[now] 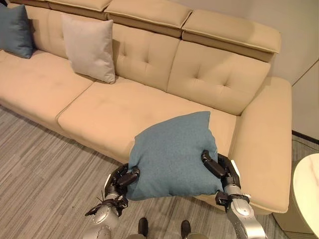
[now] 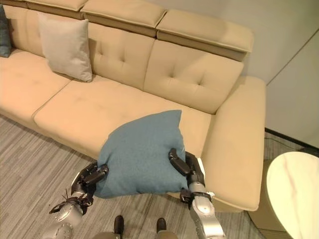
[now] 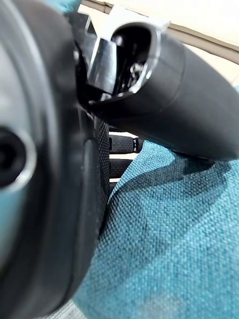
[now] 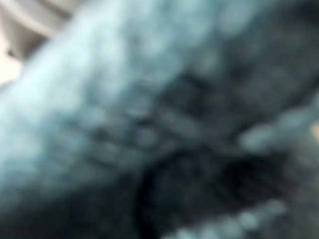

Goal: Pick up all the scattered cushions and arrange them neatly on the sofa.

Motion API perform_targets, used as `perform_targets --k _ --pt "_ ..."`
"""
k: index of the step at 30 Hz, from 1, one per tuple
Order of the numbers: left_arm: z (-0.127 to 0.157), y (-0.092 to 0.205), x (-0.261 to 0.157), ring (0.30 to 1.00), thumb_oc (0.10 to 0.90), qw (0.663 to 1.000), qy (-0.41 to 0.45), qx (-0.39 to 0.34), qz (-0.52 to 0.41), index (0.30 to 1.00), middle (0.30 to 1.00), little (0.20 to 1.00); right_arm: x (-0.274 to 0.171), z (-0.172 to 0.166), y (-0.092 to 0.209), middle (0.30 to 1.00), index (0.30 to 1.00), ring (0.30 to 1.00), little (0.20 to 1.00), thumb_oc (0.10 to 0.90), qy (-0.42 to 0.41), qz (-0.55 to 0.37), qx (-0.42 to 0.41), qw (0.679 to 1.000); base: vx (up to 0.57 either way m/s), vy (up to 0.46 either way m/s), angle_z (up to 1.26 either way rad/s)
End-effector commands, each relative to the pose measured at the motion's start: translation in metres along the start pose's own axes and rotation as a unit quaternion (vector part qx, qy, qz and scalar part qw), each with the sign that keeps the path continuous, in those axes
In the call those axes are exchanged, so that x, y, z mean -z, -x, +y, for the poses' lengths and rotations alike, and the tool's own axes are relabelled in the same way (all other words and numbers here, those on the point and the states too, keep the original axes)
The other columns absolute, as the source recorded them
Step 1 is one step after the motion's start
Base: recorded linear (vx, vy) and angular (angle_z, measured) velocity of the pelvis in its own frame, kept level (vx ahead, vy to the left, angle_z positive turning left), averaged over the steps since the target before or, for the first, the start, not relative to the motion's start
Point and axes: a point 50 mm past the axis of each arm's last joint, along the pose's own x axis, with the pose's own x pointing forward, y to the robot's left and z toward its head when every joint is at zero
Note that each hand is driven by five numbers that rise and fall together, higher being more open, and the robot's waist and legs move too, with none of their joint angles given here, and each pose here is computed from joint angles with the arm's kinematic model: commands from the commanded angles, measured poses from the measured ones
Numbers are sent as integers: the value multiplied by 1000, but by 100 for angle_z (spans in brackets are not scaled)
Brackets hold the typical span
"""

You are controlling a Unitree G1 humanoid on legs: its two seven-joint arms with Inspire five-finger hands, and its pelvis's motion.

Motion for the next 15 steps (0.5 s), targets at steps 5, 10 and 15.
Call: perform_targets --k 5,10,15 --pt "-64 1 -47 300 400 977 26 170 -129 300 300 300 -75 12 -6 300 300 300 300 400 -39 -192 -42 980 69 -2 53" --pt "-60 3 -50 300 400 977 28 158 -139 300 300 300 -80 16 -7 300 300 300 300 400 -43 -203 -42 977 160 68 3" --pt "-52 5 -50 300 400 979 9 150 -134 300 300 300 -79 23 -7 300 300 300 300 400 -46 -198 -54 978 236 157 -16"
